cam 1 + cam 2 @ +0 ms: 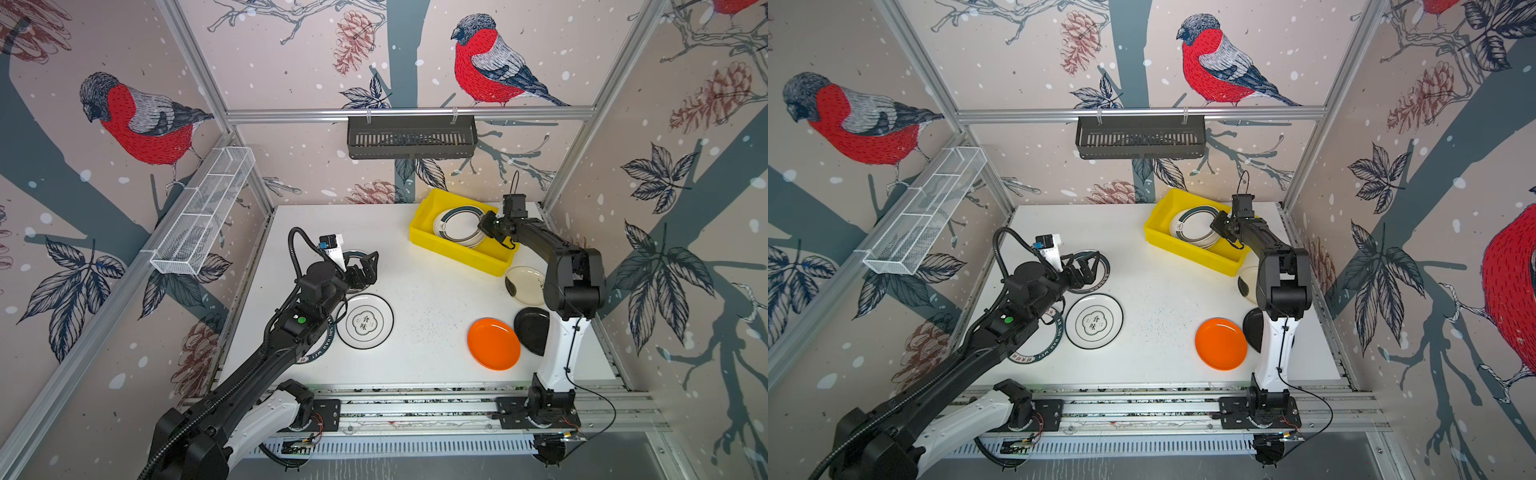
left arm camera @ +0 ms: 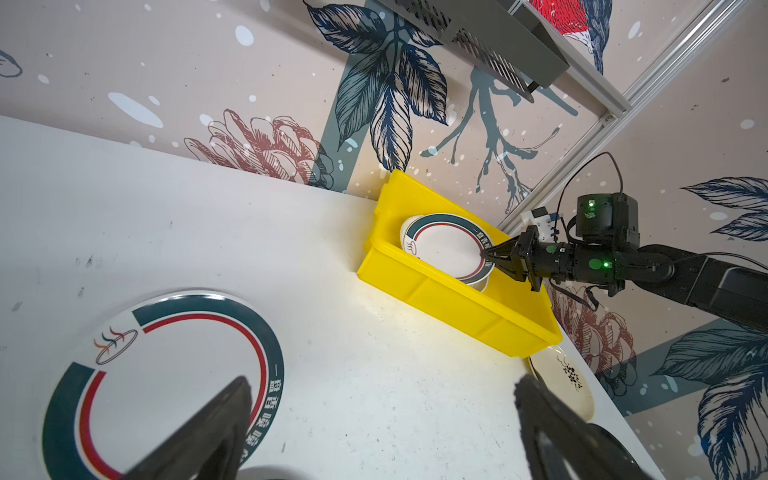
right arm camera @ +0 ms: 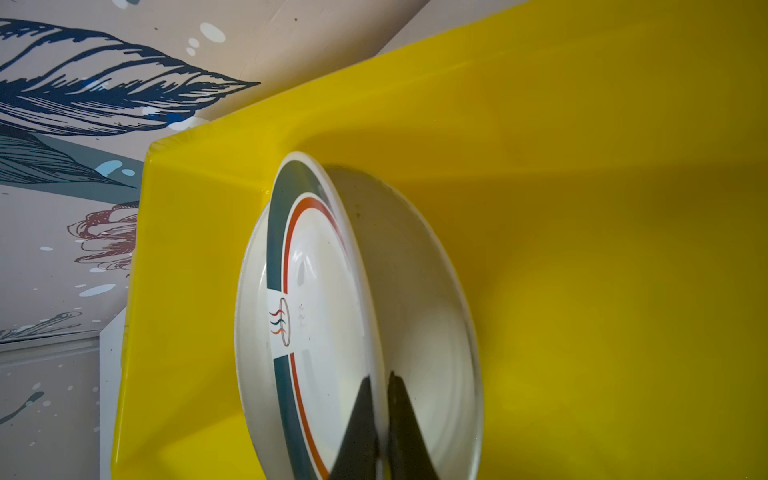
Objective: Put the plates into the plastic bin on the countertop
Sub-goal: 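Lower the rimmed plate into the bin with the right gripper while the left draws back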
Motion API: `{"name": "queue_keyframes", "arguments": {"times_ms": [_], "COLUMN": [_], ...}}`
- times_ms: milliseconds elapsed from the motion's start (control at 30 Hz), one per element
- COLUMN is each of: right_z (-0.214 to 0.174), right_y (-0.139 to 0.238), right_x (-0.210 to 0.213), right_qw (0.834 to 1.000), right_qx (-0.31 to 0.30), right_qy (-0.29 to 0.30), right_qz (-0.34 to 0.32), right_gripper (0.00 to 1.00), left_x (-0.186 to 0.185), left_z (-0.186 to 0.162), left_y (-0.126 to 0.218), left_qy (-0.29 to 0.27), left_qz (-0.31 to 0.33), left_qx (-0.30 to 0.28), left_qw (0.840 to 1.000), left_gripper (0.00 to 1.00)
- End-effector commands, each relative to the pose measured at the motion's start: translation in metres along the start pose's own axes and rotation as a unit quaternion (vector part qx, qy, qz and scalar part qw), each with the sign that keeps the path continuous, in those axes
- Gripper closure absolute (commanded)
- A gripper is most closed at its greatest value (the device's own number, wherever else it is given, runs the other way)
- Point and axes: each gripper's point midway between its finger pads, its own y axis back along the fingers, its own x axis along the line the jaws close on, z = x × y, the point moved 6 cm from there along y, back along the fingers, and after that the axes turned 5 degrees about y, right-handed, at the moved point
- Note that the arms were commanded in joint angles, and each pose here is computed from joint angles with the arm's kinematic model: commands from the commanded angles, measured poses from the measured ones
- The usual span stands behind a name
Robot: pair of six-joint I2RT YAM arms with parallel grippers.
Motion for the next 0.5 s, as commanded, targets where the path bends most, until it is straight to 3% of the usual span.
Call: {"name": "queue_keyframes", "arguments": {"times_ms": [0,67,267,400,467], "right_z": [-0.002,-0.003,-0.012,-0.011,-0.009], "right_y": [-0.004,-0.008,-0.013,-0.002,0.005], "right_x": [-0.004,-0.005,-0.002,0.008,0.011], "right_qw": [1.0,0.999,0.997,0.996,0.996], "right_qx": [0.0,0.006,0.024,0.011,0.004], "right_qy": [0.004,0.007,0.021,0.038,0.041], "right_qz": [-0.024,-0.035,-0.068,-0.082,-0.084], "right_gripper": [0.96,0.93,0.71,0.39,0.32], "left_x": [0.003,0.003,0.004,0.004,0.003], "left_z": [0.004,0.004,-0.001,-0.003,-0.004], "left_y": [0.002,0.003,0.002,0.001,0.001], "left_qy": [-0.02,-0.021,-0.02,-0.02,-0.019], "left_qz": [0.014,0.013,0.005,0.001,-0.004], "left_qx": [-0.011,-0.014,-0.01,-0.005,-0.003], "left_qw": [1.0,1.0,1.0,1.0,1.0], "left_gripper": [0.02,0.02,0.02,0.02,0.02]}}
